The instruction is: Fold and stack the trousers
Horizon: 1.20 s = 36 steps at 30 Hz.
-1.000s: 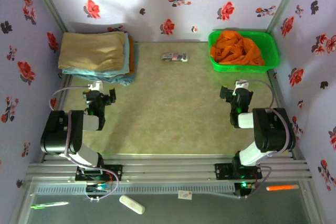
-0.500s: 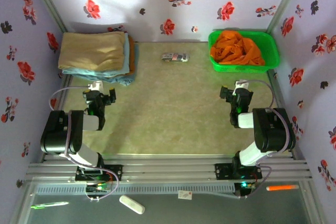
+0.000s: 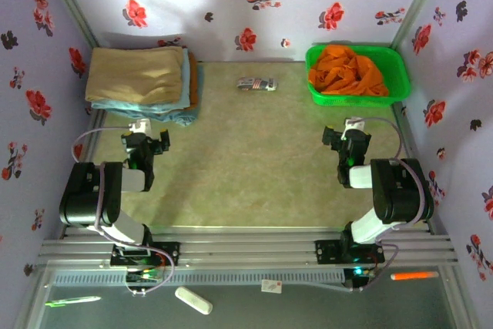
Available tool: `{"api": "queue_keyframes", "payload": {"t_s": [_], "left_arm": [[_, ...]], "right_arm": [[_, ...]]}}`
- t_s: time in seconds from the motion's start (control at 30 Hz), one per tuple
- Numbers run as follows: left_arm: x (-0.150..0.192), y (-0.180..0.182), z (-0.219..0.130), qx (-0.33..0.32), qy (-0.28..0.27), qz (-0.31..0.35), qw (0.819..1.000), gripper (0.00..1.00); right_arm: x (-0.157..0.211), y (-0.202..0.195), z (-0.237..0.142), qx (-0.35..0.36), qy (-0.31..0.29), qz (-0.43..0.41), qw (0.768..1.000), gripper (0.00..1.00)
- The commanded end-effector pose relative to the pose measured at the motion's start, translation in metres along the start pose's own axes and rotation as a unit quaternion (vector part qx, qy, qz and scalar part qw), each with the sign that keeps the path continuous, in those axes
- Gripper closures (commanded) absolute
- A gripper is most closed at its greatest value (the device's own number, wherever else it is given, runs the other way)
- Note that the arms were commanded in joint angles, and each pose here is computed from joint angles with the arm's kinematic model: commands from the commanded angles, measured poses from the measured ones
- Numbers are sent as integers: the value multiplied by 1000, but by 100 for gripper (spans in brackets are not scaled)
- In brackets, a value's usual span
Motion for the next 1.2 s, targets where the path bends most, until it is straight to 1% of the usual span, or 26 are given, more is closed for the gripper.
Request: {"api": "queue_keyframes", "payload": {"t_s": [0.0,0.1,0.17,0.2,0.3,0.33,0.4,0.43,0.5,0.53,0.57,0.6,0.63,0.67,0.7,0.73,0.77,0.8,0.87,0.93,1.0,1.07,1.17], "left_arm": [[-11,3,2,-1,-13,-7,1000,0],[-23,9,-4,-26,-18,-9,999,0],[-45,7,-15,-19,-10,-6,1000,0],[-59,6,-21,-16,-14,-6,1000,0],[-98,6,-52,-4,-26,-68,997,0],[-109,6,-65,1,-27,-107,994,0],[-123,10,-90,2,-6,-173,985,0],[-128,13,-104,-1,6,-207,978,0],[-132,19,-132,-9,28,-274,961,0],[-130,23,-147,-14,42,-312,949,0],[-124,26,-160,-19,53,-332,942,0],[-120,28,-169,-17,50,-339,939,0],[-114,29,-176,-9,36,-352,935,0],[-106,31,-181,-1,26,-367,930,0],[-100,30,-185,11,19,-374,927,0],[-94,27,-188,31,16,-382,924,0],[-87,26,-190,40,21,-397,917,0],[-81,25,-191,43,28,-410,911,0],[-70,20,-190,59,47,-432,899,0],[-66,13,-189,80,66,-432,896,0],[-62,7,-188,99,87,-430,893,0],[-61,2,-186,115,105,-427,891,0],[-60,-6,-186,137,132,-419,888,0]], "right_arm": [[-7,-1,1,-1,-11,16,1000,1],[-8,-1,0,0,-17,14,1000,1],[-20,2,-7,-2,-20,3,1000,1],[-27,4,-11,-1,-10,-2,1000,1],[-64,11,-30,4,11,-5,1000,1],[-80,13,-40,11,15,6,1000,1],[-110,15,-61,19,24,22,999,1],[-129,13,-74,24,23,47,998,1],[-155,-1,-96,67,22,133,989,1],[-165,-12,-106,92,20,183,979,1],[-173,-23,-112,106,12,235,966,1],[-179,-29,-114,93,5,271,958,1],[-188,-27,-112,41,-6,294,955,1],[-198,-24,-111,5,-14,304,953,1],[-206,-23,-108,-5,-14,305,952,1],[-214,-21,-102,-4,-1,297,955,3],[-221,-19,-92,1,22,285,958,5],[-226,-18,-82,13,42,272,961,9],[-234,-19,-51,43,91,249,963,12],[-234,-16,-14,56,135,224,964,13],[-228,-7,27,43,190,201,960,14],[-218,-1,62,41,233,188,953,12],[-201,3,109,52,280,164,944,4]]}}
Point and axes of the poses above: each hand's point on the last joint's axis, 136 mm out from that joint toward the fingers, its own z axis out along the fingers, its own y axis along the line the jaws close on, x = y × z, the point moved 6 cm from there along -z, back along the fingers, and after that the axes turned 2 degrees about -z, right-handed, at the moved point
